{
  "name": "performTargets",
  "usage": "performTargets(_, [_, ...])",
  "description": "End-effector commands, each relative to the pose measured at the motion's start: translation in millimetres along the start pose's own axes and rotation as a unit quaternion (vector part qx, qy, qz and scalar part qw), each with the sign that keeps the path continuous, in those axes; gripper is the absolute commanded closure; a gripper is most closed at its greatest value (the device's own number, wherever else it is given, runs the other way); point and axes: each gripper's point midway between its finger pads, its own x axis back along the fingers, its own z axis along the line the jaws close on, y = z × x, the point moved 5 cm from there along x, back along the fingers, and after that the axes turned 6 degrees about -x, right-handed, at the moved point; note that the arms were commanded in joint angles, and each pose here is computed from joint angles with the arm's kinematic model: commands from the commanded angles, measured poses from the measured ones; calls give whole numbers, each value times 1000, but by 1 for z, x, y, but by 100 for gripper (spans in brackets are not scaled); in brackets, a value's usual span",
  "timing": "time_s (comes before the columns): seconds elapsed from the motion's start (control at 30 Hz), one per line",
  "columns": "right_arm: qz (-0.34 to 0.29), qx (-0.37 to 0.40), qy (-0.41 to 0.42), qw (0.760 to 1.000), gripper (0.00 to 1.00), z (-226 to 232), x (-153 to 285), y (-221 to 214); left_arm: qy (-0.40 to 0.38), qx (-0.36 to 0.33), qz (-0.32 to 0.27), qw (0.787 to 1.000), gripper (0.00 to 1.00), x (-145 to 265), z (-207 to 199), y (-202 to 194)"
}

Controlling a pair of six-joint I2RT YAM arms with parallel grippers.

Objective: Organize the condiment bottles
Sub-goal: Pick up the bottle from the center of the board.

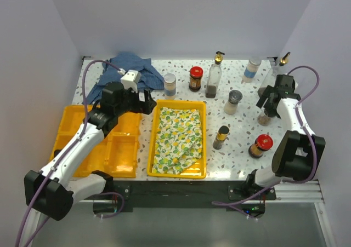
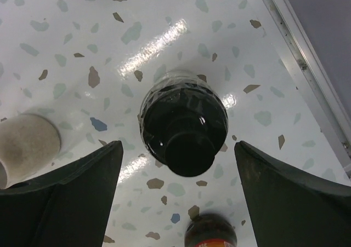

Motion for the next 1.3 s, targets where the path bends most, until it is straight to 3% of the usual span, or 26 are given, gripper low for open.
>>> performTargets(0.0, [-23, -6, 34, 999, 14, 10, -9, 22, 58, -5, -29, 998, 0, 10, 13, 11])
performTargets(0.33, [-31, -1, 28, 999, 20, 15, -33, 34, 70, -7, -63, 996, 2, 22, 14, 20])
performTargets(0.5, [-38, 2, 43, 998, 39, 18, -31, 36, 70, -6, -65, 995, 2, 23, 14, 20])
performTargets(0.73, [-44, 19, 67, 997, 49, 27, -17, 34, 81, -4, -67, 994, 4, 24, 17, 20])
performTargets(1.07, [-124, 63, 98, 985, 56, 60, 71, 66, 142, 6, -99, 985, 5, 41, 29, 29])
performTargets(1.27, [-126, 117, 160, 972, 57, 94, 124, 47, 154, 9, -131, 979, 5, 53, 31, 33])
